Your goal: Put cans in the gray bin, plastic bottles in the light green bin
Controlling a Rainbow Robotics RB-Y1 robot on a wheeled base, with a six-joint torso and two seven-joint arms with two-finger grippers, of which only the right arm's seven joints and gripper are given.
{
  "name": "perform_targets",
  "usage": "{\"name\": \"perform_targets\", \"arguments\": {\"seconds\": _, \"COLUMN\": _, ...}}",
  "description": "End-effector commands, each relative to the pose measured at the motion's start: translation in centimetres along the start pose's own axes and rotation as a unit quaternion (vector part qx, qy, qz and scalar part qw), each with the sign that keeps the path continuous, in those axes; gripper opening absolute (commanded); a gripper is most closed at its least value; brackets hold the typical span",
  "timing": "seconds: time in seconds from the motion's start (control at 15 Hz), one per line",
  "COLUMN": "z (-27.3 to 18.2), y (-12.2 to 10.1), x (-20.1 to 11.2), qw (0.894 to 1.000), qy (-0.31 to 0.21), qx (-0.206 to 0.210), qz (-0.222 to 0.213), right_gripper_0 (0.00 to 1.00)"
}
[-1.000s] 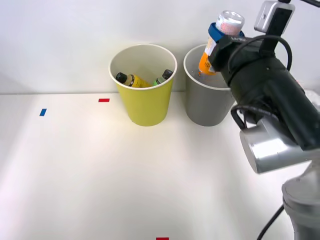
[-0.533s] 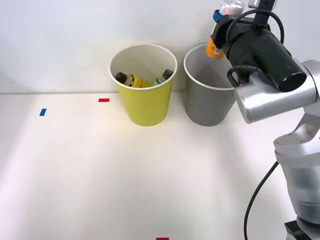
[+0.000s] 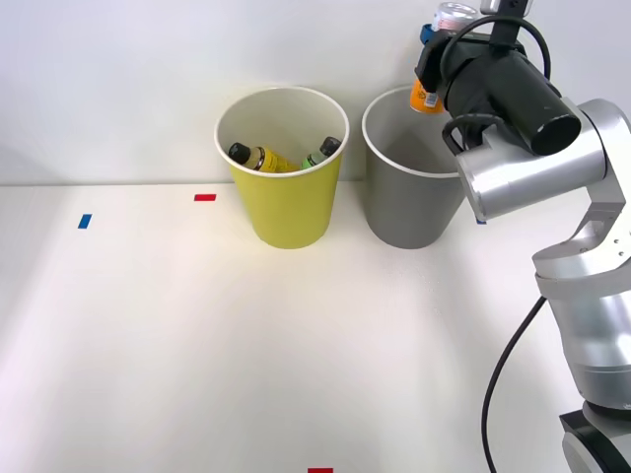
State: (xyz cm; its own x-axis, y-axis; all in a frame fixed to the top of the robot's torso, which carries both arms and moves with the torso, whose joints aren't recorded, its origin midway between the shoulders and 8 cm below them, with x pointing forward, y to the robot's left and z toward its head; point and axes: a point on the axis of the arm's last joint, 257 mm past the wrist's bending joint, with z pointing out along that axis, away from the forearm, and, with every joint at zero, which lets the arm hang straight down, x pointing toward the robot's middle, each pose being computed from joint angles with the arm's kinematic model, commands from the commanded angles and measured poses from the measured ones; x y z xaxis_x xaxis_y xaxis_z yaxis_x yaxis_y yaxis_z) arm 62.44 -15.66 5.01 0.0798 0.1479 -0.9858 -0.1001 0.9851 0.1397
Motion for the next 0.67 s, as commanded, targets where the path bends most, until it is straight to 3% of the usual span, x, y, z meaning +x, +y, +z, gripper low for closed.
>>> {"name": "perform_targets", "arguments": {"seconds": 0.07, "z": 0.1, "y": 0.1, "x": 0.3, "qw": 1.000, "qy": 0.003, "qx": 0.000, "qz": 0.004, "right_gripper_0": 0.08}}
{"name": "perform_targets", "arguments": {"seconds": 0.13, "z": 0.1, "y": 0.1, "x": 0.3, "qw": 1.000, "qy": 0.003, "qx": 0.000, "qz": 0.005, "right_gripper_0": 0.50}}
{"name": "perform_targets", "arguments": {"seconds": 0.2, "z": 0.1, "y": 0.1, "x": 0.4, "qw": 1.000, "qy": 0.004, "qx": 0.000, "qz": 0.006, "right_gripper_0": 1.00}}
{"name": "perform_targets", "arguments": {"seconds": 0.67, "z": 0.0, "y": 1.4, "x": 0.2, "qw": 1.000, "qy": -0.005, "qx": -0.016, "qz": 0.005, "right_gripper_0": 1.00}}
